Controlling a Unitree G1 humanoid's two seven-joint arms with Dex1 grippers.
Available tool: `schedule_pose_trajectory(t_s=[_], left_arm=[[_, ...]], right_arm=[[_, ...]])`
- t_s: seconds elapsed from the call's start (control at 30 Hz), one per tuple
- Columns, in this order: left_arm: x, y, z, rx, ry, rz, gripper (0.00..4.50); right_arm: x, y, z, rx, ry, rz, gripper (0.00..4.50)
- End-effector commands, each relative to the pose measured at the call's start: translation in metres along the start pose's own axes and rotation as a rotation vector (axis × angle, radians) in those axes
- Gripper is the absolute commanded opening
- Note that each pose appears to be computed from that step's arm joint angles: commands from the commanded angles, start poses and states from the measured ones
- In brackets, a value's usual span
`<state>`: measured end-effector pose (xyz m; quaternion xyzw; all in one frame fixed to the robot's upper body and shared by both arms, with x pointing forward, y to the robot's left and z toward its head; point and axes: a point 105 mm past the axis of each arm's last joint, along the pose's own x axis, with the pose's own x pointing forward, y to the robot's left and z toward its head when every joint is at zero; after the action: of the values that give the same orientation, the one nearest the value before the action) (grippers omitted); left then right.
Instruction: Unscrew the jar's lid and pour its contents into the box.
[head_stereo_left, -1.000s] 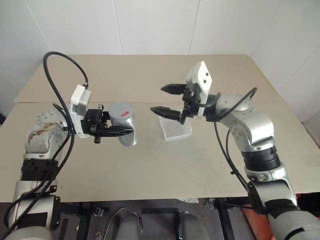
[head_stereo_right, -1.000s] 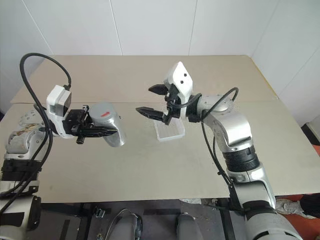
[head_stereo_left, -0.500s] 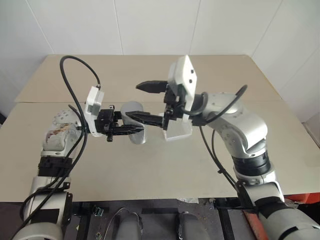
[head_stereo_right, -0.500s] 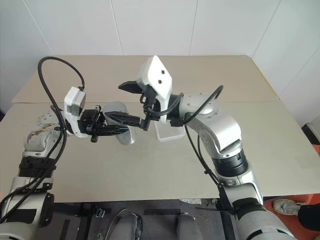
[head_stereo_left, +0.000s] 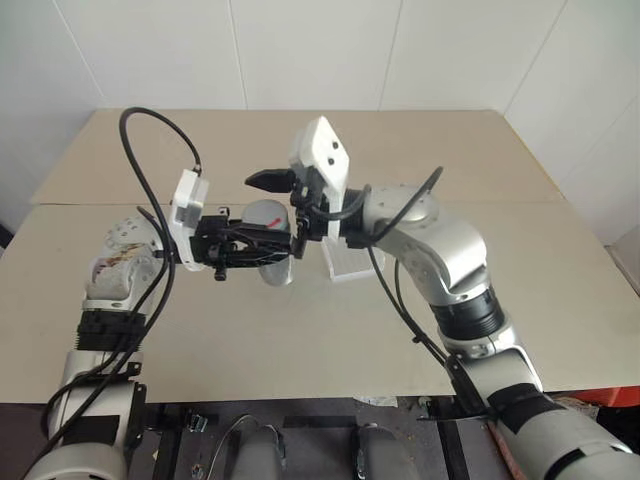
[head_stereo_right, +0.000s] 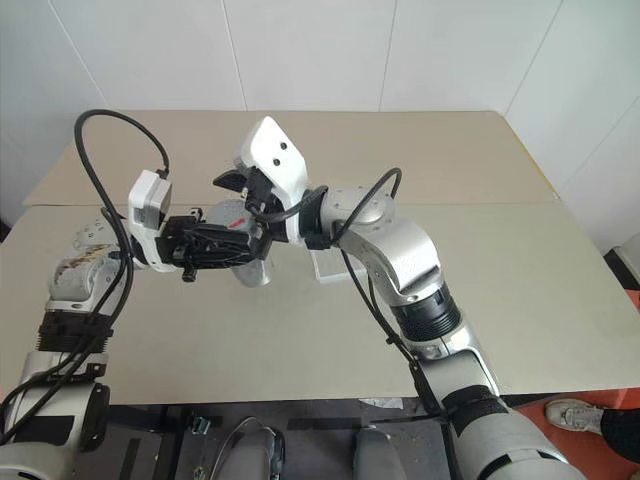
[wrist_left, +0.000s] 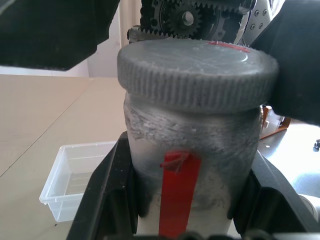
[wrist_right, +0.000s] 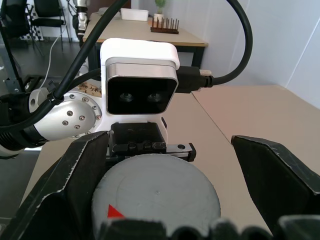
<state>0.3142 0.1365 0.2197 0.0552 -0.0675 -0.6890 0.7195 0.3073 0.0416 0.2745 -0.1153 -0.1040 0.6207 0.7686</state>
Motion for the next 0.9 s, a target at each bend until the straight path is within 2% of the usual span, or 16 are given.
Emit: schedule_pose_trajectory(t_s=[0.03, 0.6, 0.73, 0.9], left_arm=[[-0.004, -0.003, 0.011, 0.043, 0.003, -0.018, 1.92], [-0.020, -0.012, 0.014, 0.032, 0.037, -0.019, 1.92], [-0.020, -0.012, 0.013, 0.034, 0.038, -0.018, 1.92], [-0.013, -0.008, 0.012, 0.036, 0.028, -0.020, 1.92]], right_arm=[[-0.011, -0.016, 0.013, -0.043, -0.036, -0.055, 4.45], [-0.064, -0.037, -0.001, -0.042, 0.000, -0.119, 4.45], [-0.071, -0.033, 0.000, -0.056, 0.001, -0.112, 4.45], [-0.069, -0.014, 0.009, -0.093, -0.025, -0.035, 4.45]])
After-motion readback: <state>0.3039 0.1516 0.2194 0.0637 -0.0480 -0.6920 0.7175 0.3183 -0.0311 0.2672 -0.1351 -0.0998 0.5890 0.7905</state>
